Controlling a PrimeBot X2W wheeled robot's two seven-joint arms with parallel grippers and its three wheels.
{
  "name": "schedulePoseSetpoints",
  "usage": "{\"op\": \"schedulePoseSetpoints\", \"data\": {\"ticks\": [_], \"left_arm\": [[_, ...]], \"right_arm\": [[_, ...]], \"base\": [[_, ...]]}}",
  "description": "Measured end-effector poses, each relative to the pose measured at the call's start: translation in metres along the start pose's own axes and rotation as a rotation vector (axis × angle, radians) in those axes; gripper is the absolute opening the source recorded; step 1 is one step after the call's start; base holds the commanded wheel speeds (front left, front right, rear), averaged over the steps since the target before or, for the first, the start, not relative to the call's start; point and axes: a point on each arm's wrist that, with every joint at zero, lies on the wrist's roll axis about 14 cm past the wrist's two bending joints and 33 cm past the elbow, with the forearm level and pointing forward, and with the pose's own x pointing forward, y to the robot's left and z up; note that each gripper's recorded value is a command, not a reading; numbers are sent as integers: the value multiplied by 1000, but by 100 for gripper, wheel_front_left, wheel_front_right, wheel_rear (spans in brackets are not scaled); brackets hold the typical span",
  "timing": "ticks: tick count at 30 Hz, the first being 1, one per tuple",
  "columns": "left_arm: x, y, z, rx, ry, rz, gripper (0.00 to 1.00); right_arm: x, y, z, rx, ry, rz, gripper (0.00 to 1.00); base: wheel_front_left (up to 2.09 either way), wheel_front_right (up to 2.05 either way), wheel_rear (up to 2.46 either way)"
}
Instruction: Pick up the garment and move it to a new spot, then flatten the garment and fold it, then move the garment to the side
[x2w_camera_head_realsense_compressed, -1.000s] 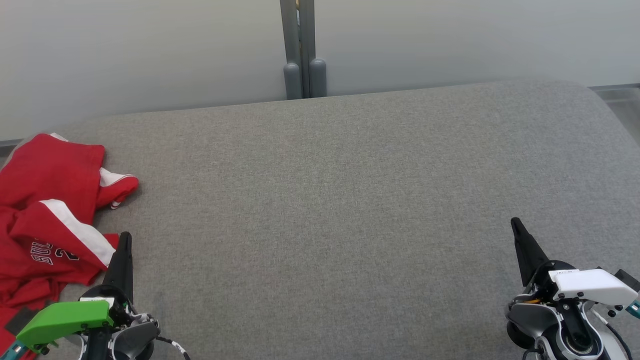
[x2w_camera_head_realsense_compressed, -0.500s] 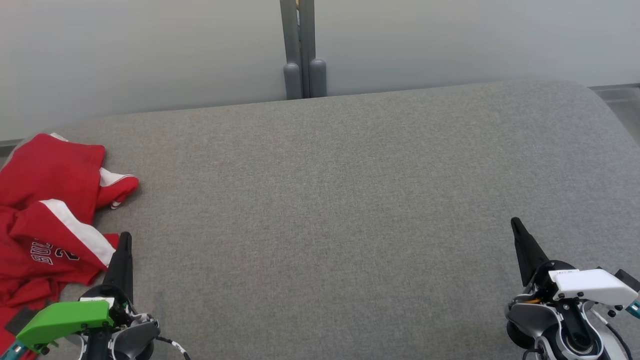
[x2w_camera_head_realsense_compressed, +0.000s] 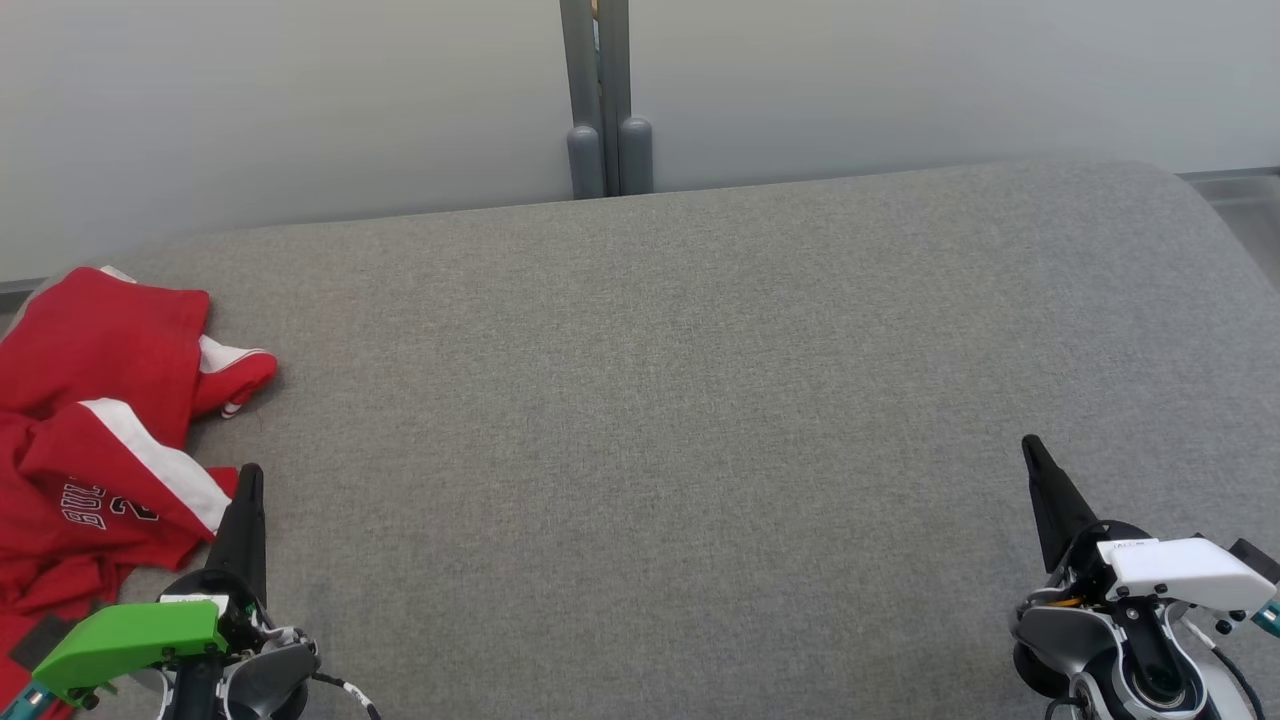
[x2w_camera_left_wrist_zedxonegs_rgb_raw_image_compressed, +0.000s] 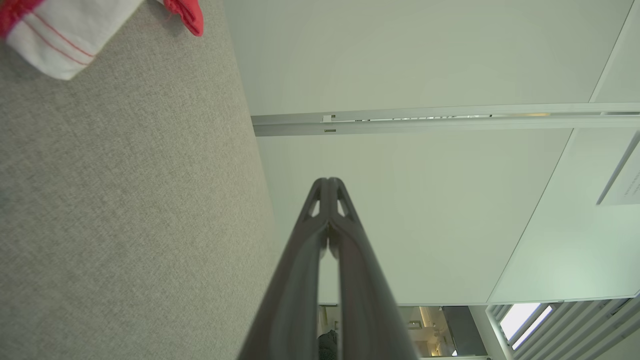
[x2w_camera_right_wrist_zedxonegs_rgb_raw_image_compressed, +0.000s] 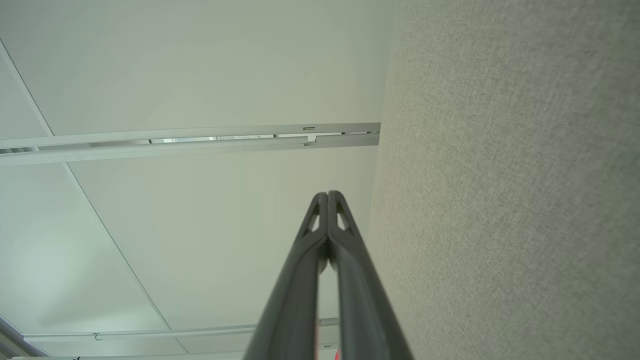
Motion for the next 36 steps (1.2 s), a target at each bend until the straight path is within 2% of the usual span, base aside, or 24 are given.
{"op": "schedulePoseSetpoints", "data": {"ticks": [12,13,18,23,36], "left_arm": [[0,0,0,0,0,0,0],[0,1,0,-1,0,4,100],[-11,26,-3,-16,0,78,100],[-12,31,-6,13,-4,95,100],[-11,36,-7,309,2,123,100]], "right_arm": [[0,0,0,0,0,0,0],[0,-1,0,0,0,-4,100],[-12,-26,-2,13,-3,-77,100],[-12,-26,-1,-21,-12,-77,100],[-11,-22,4,-297,-15,-74,100]], "base": [[0,0,0],[0,0,0],[0,0,0],[0,0,0],[0,0,0]]}}
